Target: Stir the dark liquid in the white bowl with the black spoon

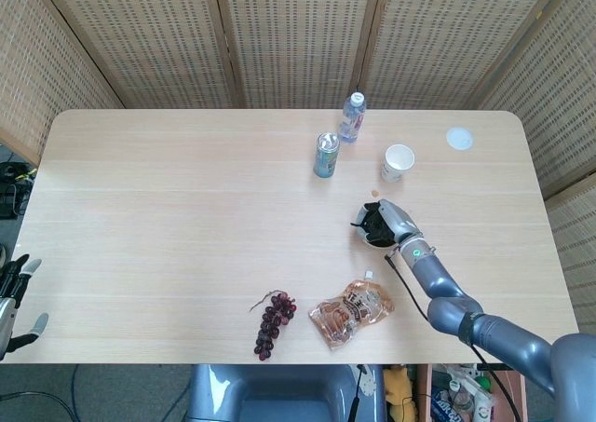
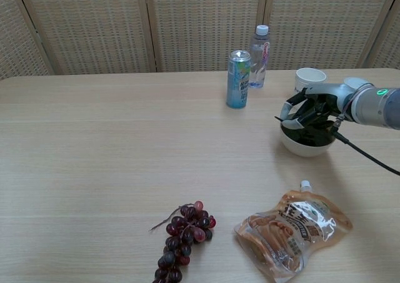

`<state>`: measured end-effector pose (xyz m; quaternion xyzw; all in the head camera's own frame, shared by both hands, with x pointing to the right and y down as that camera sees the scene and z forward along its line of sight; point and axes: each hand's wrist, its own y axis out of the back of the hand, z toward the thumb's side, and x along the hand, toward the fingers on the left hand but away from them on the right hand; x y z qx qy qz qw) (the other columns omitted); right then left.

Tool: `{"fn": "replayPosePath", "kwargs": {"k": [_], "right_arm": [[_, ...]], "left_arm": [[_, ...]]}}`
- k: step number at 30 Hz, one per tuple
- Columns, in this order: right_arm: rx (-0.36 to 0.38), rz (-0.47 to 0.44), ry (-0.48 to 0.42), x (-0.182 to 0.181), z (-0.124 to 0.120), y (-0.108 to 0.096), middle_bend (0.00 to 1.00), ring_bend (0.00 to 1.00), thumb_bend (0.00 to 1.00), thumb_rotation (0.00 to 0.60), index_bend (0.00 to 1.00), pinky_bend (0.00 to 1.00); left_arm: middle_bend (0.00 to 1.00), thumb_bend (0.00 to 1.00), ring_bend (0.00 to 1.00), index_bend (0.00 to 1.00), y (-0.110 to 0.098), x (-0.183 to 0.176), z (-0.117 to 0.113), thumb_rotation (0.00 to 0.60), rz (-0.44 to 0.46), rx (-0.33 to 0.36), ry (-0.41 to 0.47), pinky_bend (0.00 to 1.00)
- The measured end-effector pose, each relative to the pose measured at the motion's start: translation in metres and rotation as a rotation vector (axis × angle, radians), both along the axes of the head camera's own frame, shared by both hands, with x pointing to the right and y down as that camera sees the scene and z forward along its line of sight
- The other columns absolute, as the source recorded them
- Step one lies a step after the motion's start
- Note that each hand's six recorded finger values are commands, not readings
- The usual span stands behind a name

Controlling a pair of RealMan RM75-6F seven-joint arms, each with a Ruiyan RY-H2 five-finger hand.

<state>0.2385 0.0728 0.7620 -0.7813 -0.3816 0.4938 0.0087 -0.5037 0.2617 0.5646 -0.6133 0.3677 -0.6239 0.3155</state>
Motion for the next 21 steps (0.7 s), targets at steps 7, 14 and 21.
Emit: {"fn": "replayPosePath", "kwargs": {"k": [7,14,21], "right_arm": [[0.005,-0.023,0.028,-0.003,0.005,-0.012,0.98,1.0,0.78,0.6,0.69,1.0],[0.005,-0.051,0.015,-0.018,0.006,-0.016,0.98,1.0,0.78,0.6,0.69,1.0],[-0.014,-0.05,-0.007,-0.017,0.0,-0.008,0.98,1.0,0.78,0.6,0.69,1.0]], "left_arm": [[0.0,0.36,0.0,0.0,0.002,-0.003,-0.001,0.6,-0.01,-0.004,-0.009,0.0],[0.0,0.36,0.0,0.0,0.004,-0.003,0.0,0.6,-0.015,-0.011,-0.008,0.0],[0.0,0.36,0.0,0.0,0.002,-0.002,0.001,0.6,-0.009,-0.01,-0.005,0.0]]}}
